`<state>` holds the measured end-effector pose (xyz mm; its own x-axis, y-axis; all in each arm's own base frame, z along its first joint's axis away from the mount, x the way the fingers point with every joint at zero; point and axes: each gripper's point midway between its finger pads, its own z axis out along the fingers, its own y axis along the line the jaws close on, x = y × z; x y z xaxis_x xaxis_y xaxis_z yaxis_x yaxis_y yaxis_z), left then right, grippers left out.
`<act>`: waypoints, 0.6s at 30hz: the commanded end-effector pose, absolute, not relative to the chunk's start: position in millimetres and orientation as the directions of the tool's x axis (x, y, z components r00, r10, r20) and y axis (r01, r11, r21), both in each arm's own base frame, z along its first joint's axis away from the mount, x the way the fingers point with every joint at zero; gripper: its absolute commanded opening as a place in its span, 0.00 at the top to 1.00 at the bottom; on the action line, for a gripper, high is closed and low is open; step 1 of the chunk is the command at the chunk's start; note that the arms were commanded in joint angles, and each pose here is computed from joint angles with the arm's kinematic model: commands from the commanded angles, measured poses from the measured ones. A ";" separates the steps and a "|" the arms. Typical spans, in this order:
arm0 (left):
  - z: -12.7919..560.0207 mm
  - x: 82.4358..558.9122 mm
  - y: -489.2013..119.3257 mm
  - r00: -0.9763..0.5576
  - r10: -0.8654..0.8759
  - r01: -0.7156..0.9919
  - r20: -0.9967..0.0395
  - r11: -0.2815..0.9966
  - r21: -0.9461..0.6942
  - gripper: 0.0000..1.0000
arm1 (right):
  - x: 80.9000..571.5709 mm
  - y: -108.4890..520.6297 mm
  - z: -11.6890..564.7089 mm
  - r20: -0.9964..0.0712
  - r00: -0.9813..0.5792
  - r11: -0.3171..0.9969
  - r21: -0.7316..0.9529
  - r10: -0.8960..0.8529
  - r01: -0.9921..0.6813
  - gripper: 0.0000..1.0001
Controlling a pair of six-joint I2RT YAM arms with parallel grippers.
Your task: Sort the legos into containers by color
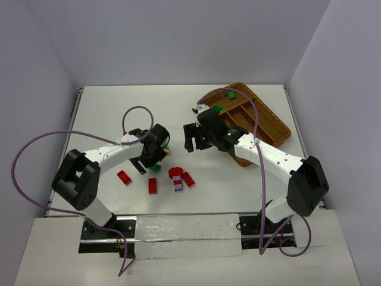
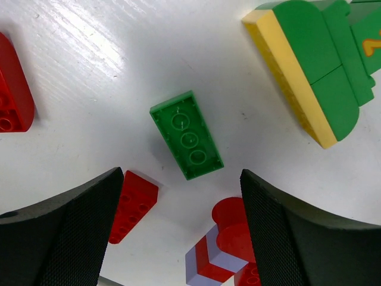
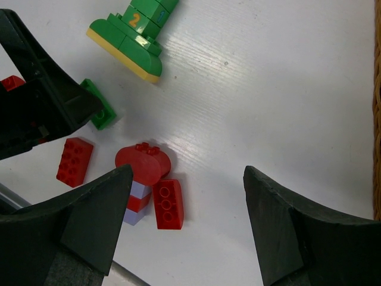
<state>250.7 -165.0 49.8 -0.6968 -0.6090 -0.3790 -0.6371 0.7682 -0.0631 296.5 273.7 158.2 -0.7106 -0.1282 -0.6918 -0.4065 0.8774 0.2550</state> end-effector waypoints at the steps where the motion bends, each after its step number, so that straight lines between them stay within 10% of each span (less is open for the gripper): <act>1: 61.2 269.3 -175.0 -0.675 -0.608 -0.620 -0.417 0.774 -0.125 0.14 | 304.4 276.4 176.4 -0.724 -0.680 0.869 0.257 -0.115 -0.422 0.18; 18: 22.6 272.6 -178.6 -0.662 -0.638 -0.667 -0.393 0.741 -0.079 0.26 | 309.5 275.0 172.5 -0.709 -0.693 0.872 0.253 -0.126 -0.418 0.17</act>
